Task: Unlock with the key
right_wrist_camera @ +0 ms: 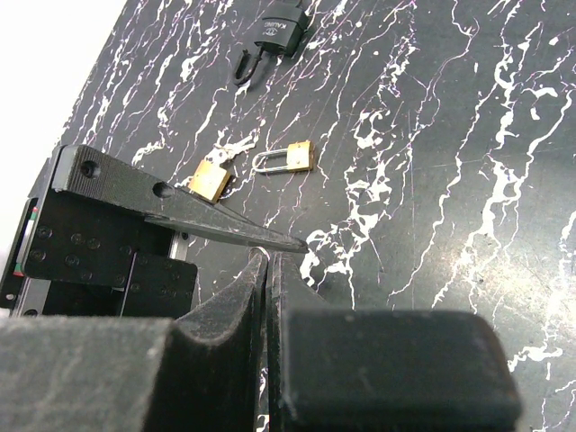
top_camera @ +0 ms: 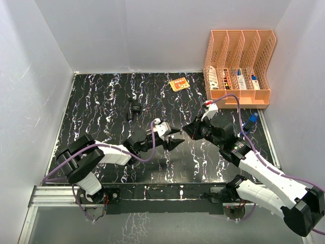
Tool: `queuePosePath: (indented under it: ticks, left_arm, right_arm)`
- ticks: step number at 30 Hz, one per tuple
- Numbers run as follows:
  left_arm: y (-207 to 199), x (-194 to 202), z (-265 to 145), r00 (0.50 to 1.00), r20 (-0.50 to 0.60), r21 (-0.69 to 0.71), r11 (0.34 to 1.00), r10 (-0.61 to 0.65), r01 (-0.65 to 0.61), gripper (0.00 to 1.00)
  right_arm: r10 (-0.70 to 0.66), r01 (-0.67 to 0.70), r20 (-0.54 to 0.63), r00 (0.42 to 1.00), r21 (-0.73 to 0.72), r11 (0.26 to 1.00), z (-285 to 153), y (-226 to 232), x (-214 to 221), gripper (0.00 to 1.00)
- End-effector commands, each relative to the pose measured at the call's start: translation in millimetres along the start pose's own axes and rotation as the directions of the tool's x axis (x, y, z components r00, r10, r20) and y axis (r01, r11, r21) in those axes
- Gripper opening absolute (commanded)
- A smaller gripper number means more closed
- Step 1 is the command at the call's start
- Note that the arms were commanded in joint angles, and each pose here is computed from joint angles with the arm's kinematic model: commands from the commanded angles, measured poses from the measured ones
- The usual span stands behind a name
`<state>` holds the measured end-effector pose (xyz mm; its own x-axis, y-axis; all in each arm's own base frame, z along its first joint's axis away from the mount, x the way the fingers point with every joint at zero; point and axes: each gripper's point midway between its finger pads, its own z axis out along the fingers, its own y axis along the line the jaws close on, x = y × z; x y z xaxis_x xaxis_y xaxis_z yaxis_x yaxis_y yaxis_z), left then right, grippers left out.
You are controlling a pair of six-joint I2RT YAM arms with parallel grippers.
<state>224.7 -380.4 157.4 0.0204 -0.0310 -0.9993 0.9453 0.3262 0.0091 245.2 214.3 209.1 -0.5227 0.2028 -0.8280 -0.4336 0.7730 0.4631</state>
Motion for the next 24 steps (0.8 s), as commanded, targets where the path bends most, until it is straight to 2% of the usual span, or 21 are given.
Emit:
queuePosePath:
  ticks: [1, 5, 15, 24]
  left_arm:
    - [-8.4, -25.8, 8.8, 0.996, 0.080, 0.052, 0.998, 0.041, -0.045, 0.49]
    - [-10.0, -28.4, 8.8, 0.995, 0.087, 0.057, 0.997, 0.048, -0.053, 0.48]
    - [-13.1, -29.1, 7.8, 0.996, 0.081, 0.066, 0.996, 0.048, -0.054, 0.35]
    - [-11.4, -26.3, 2.4, 0.996, 0.069, 0.044, 0.998, 0.049, -0.052, 0.31]
  right_arm:
    - [-0.012, 0.013, 0.043, 0.999, -0.014, 1.000, -2.3, 4.8, -10.5, 0.00]
    - [-0.012, 0.012, 0.041, 0.999, -0.012, 1.000, -2.0, 4.3, -9.7, 0.00]
    - [-0.011, 0.012, 0.046, 0.999, -0.004, 1.000, -2.8, 2.3, -9.7, 0.00]
    - [-0.011, 0.011, 0.052, 0.999, 0.004, 1.000, -4.4, 1.3, -11.5, 0.00]
